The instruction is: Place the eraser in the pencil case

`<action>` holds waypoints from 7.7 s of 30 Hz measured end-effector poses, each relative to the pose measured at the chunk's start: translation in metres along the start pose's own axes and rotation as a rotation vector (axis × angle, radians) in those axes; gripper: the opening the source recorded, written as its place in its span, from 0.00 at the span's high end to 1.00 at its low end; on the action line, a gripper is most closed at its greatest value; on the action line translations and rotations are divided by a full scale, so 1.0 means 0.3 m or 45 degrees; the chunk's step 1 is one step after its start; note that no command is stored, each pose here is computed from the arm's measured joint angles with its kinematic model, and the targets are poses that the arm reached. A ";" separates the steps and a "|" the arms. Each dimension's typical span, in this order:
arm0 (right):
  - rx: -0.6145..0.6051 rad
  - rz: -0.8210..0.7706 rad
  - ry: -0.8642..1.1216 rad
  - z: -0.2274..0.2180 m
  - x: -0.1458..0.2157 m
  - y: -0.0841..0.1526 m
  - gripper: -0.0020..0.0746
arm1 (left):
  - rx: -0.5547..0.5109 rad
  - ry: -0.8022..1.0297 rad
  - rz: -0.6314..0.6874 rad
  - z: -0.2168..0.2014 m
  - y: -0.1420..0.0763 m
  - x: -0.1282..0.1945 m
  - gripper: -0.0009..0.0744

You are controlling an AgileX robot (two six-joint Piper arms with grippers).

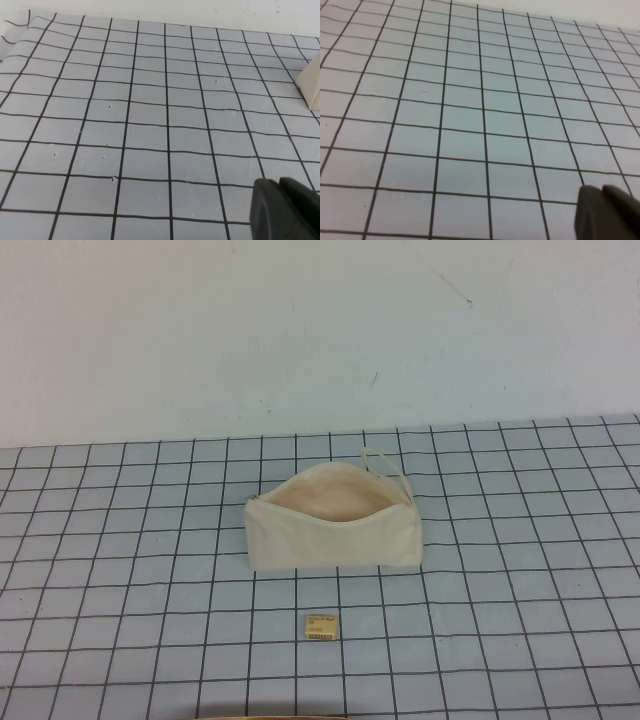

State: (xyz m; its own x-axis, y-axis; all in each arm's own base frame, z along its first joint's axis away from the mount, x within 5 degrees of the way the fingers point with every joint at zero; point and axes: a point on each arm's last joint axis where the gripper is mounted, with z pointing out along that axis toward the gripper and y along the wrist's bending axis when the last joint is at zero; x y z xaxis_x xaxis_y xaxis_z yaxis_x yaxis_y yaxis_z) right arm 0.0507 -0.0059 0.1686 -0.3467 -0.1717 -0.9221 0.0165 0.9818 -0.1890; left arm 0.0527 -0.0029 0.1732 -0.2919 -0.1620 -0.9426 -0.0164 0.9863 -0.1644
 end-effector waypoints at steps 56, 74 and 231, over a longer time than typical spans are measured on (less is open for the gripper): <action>-0.333 1.119 -0.324 -0.021 -0.102 0.036 0.98 | 0.000 0.000 0.000 0.000 0.000 0.000 0.99; -0.908 -0.541 0.125 -0.011 -0.770 0.032 0.98 | 0.000 -0.002 0.000 0.000 0.000 -0.001 0.99; -0.804 -0.460 -0.259 -0.115 -0.582 0.102 0.98 | 0.000 -0.002 0.000 0.000 0.000 -0.001 0.99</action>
State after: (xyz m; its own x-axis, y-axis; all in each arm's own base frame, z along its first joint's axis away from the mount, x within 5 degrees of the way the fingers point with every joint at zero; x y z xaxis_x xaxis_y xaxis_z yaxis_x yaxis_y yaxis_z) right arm 0.0793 0.0570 0.3356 -0.0477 -0.4432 -0.8951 -0.6273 0.7107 -0.3185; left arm 0.0527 -0.0029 0.1733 -0.2902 -0.1620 -0.9431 -0.0162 0.9863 -0.1644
